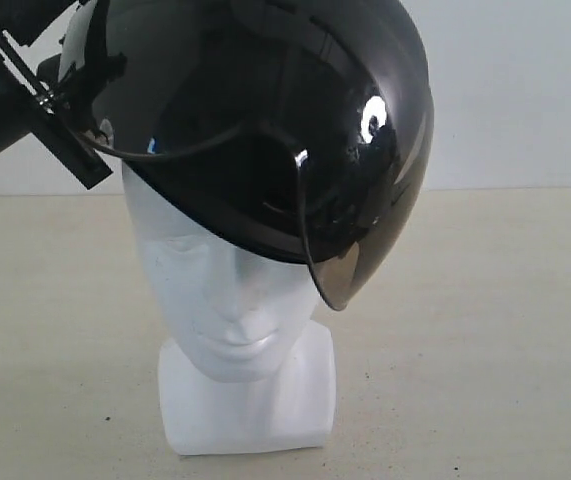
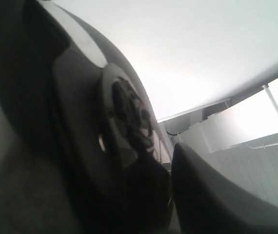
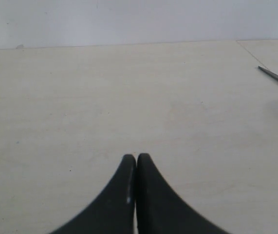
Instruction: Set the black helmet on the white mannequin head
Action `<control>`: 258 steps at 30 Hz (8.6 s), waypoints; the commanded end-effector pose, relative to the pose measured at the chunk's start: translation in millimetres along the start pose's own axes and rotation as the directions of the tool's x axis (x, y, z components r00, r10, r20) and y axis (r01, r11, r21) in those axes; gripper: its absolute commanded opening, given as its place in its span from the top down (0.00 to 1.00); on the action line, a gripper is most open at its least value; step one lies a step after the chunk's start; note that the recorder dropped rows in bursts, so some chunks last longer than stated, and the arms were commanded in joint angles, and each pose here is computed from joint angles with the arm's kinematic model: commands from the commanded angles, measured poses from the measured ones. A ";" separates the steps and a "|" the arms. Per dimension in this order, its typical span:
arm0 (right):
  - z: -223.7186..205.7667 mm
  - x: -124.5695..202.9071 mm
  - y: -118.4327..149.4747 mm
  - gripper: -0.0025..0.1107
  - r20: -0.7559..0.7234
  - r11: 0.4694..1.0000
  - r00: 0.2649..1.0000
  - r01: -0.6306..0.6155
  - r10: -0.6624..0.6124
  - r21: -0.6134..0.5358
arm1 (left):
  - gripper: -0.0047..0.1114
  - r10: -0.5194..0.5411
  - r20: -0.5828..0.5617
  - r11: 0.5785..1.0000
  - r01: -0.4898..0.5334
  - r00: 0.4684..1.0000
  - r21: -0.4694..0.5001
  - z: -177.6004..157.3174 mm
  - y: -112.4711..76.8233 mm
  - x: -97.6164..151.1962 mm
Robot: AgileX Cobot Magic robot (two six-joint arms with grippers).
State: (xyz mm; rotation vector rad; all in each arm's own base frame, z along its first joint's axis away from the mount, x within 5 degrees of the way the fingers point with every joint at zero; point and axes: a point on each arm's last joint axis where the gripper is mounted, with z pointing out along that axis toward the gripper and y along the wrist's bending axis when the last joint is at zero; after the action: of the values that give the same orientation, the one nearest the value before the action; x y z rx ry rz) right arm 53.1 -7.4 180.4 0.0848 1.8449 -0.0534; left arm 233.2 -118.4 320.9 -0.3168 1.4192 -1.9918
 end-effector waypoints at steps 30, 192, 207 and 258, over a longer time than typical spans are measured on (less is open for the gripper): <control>-0.4 -1.4 -0.1 0.98 0.016 1.000 1.000 0.005 -0.005 0.001 | 0.92 0.124 0.171 0.969 -0.082 0.977 -0.235 -47.5 40.9 -6.7; -21.7 -198.6 7.6 0.98 -0.176 0.978 0.962 -0.209 0.207 0.009 | 0.92 0.956 -0.218 0.066 -0.866 0.198 -0.496 -94.2 -126.6 27.1; -8.8 -197.1 8.5 0.98 -0.227 0.979 0.953 -0.203 0.202 0.022 | 0.92 0.907 -0.408 -0.195 -0.962 -0.104 -0.190 -78.9 -112.7 36.5; -8.1 -198.7 8.7 0.98 -0.211 0.979 0.956 -0.205 0.204 0.017 | 0.92 0.840 -0.462 -0.044 -0.813 0.285 -0.581 -75.8 -197.1 9.4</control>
State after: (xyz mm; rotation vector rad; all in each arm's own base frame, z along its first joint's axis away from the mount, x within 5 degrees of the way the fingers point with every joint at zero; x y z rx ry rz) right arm 99.4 -4.1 370.4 0.2927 2.0572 0.1101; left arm 93.1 -23.8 459.9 0.1746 1.6604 -0.2260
